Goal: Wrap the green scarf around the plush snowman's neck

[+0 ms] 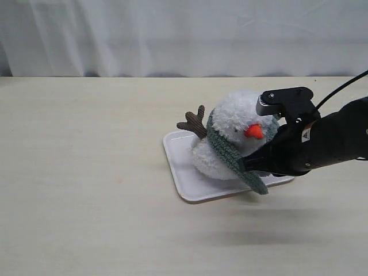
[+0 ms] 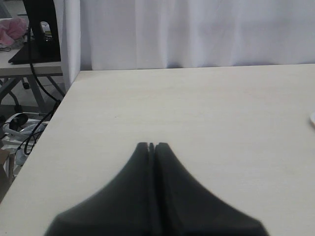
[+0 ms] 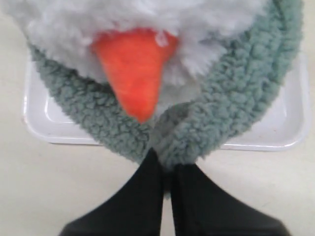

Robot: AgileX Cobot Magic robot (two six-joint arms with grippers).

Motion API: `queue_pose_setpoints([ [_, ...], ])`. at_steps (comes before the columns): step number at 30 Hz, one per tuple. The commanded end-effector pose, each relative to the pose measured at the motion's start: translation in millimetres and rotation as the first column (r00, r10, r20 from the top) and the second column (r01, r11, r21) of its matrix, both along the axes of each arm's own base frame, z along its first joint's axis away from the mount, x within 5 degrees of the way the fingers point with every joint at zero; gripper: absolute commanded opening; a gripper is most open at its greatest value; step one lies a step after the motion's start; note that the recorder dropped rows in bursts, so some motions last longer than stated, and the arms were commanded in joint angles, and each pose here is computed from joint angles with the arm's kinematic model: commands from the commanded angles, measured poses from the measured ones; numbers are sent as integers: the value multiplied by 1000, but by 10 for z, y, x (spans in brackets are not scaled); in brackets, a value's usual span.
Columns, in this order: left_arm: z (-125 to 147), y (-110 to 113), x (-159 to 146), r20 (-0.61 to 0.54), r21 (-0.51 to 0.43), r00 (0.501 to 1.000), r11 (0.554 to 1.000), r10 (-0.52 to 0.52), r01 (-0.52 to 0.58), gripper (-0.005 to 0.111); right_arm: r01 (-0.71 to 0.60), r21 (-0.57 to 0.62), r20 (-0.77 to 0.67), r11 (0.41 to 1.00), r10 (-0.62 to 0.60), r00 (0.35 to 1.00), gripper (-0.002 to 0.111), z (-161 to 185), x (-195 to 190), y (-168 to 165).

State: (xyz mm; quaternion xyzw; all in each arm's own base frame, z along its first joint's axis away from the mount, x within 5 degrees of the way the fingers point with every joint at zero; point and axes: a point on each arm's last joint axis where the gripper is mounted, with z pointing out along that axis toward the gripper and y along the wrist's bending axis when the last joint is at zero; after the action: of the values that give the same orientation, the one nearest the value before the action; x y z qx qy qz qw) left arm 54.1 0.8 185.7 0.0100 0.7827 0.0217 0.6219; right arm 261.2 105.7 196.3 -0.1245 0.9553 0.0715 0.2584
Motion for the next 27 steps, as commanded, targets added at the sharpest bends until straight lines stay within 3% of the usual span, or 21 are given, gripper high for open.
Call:
queue_pose_setpoints([
  [1,-3,-1,2,7,-10,1000,1000,2,-2,0,-57,53,-12,997,58,998,4,58,-45,40],
  [5,-3,-1,2,7,-10,1000,1000,2,-2,0,-102,75,-39,992,105,994,4,52,-79,74],
  [15,-3,-1,2,7,-10,1000,1000,2,-2,0,-89,94,-54,992,94,994,4,31,-100,79],
  [27,-3,-1,2,7,-10,1000,1000,2,-2,0,-79,63,-152,995,88,984,4,-270,-55,94],
])
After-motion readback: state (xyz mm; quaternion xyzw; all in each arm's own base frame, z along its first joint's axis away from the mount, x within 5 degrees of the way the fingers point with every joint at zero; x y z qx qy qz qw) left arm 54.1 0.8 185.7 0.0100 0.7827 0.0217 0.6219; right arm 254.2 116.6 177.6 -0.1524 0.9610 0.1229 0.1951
